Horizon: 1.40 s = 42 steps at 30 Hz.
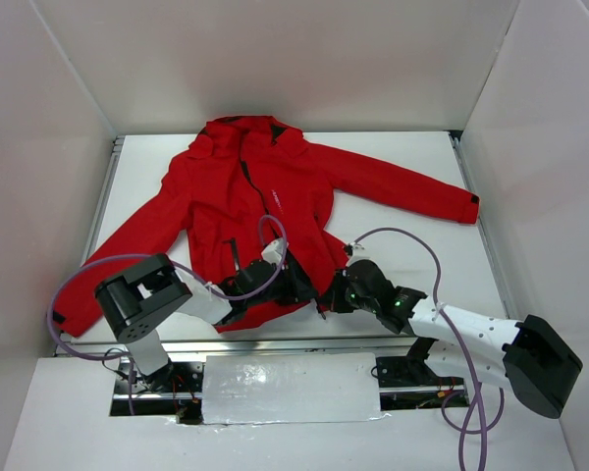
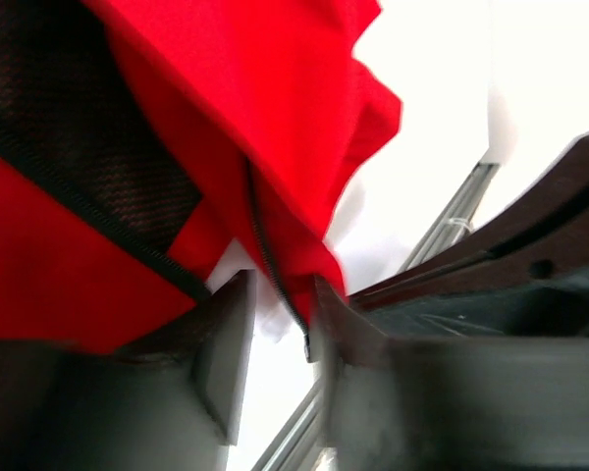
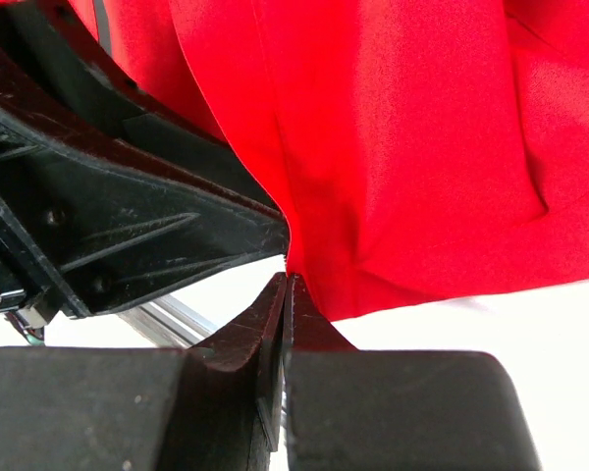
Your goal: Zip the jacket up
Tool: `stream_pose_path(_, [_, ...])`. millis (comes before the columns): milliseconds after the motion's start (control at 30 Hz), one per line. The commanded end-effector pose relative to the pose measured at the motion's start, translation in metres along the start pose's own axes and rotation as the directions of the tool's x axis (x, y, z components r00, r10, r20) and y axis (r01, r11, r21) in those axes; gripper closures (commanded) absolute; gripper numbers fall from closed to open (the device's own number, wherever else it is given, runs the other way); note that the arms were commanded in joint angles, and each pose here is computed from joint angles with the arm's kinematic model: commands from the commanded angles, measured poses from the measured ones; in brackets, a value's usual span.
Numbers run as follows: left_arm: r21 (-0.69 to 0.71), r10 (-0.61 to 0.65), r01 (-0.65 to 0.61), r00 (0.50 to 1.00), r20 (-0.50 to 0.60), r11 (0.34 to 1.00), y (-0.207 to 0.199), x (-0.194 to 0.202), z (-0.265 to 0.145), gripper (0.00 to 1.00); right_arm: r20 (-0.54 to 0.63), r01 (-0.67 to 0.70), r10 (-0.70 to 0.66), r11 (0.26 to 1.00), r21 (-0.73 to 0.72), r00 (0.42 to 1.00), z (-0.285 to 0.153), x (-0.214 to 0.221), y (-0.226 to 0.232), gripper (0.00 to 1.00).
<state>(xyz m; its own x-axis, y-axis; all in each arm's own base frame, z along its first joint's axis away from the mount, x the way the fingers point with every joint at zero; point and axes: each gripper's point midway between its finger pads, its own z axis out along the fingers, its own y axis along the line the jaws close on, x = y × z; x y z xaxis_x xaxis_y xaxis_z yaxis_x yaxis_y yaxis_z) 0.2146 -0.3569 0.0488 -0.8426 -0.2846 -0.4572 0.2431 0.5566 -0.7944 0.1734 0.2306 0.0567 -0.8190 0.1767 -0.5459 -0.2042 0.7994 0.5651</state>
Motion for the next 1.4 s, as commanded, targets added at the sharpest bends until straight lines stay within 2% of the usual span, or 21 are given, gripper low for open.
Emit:
stream_pose_path(0, [0.105, 0.009, -0.018, 0.997, 0.080, 0.994, -0.031, -0.022, 0.008, 0.62, 0.028, -0.004, 0.005, 0.999, -0.047, 1.000, -0.002, -0.007, 0.010, 1.00])
stream_pose_path(100, [0.100, 0.014, -0.022, 0.997, 0.080, 0.995, -0.031, -0.024, 0.013, 0.82, 0.028, -0.007, 0.008, 0.998, -0.055, 1.000, -0.003, -0.008, 0.012, 1.00])
stream_pose_path(267, [0.082, 0.018, -0.025, 0.997, 0.079, 0.996, -0.027, -0.023, 0.016, 0.83, 0.032, -0.013, 0.015, 0.997, -0.078, 0.999, -0.006, -0.008, 0.016, 1.00])
stream_pose_path(367, [0.079, 0.024, -0.030, 0.996, 0.081, 0.996, -0.026, -0.023, 0.016, 0.93, 0.036, -0.016, 0.019, 0.996, -0.084, 0.999, -0.007, -0.010, 0.017, 1.00])
stream_pose_path(400, [0.076, 0.027, -0.033, 0.996, 0.080, 0.997, -0.026, -0.023, 0.015, 1.00, 0.039, -0.020, 0.023, 0.997, -0.080, 0.999, -0.006, -0.011, 0.016, 1.00])
stream_pose_path(600, [0.063, 0.064, -0.070, 0.994, 0.092, 0.996, -0.023, -0.023, 0.000, 1.00, 0.059, -0.050, 0.050, 0.999, -0.002, 0.997, -0.003, -0.018, -0.006, 1.00])
stream_pose_path(767, [0.124, 0.109, -0.122, 0.989, 0.102, 0.985, -0.031, -0.019, -0.023, 1.00, 0.005, -0.027, 0.027, 0.998, 0.064, 1.000, 0.004, -0.011, -0.019, 1.00])
stream_pose_path(867, [0.176, 0.112, -0.128, 0.989, 0.094, 0.976, -0.039, -0.015, -0.031, 1.00, -0.007, -0.015, 0.016, 0.999, 0.042, 1.000, 0.006, -0.008, -0.017, 0.88])
stream_pose_path(900, [0.184, 0.110, -0.124, 0.990, 0.083, 0.975, -0.039, -0.012, -0.033, 1.00, -0.014, -0.012, 0.012, 1.000, 0.008, 1.000, 0.004, -0.007, -0.011, 0.82])
stream_pose_path(1067, [0.202, 0.100, -0.114, 0.992, 0.078, 0.973, -0.045, -0.013, -0.038, 1.00, 0.024, 0.022, -0.018, 0.980, -0.199, 1.000, -0.005, -0.009, 0.020, 0.68])
stream_pose_path(1100, [0.206, 0.101, -0.115, 0.992, 0.073, 0.972, -0.047, -0.012, -0.039, 1.00, 0.036, 0.037, -0.029, 0.969, -0.244, 0.999, -0.010, -0.010, 0.028, 0.65])
stream_pose_path(1267, [0.262, 0.111, -0.123, 0.992, 0.061, 0.957, -0.064, -0.014, -0.046, 1.00, 0.047, 0.095, -0.085, 0.952, -0.292, 0.995, -0.017, -0.008, 0.035, 0.57])
stream_pose_path(1367, [0.297, 0.115, -0.127, 0.992, 0.057, 0.946, -0.073, -0.013, -0.052, 1.00, 0.025, 0.101, -0.098, 0.941, -0.323, 0.995, -0.018, -0.003, 0.039, 0.56])
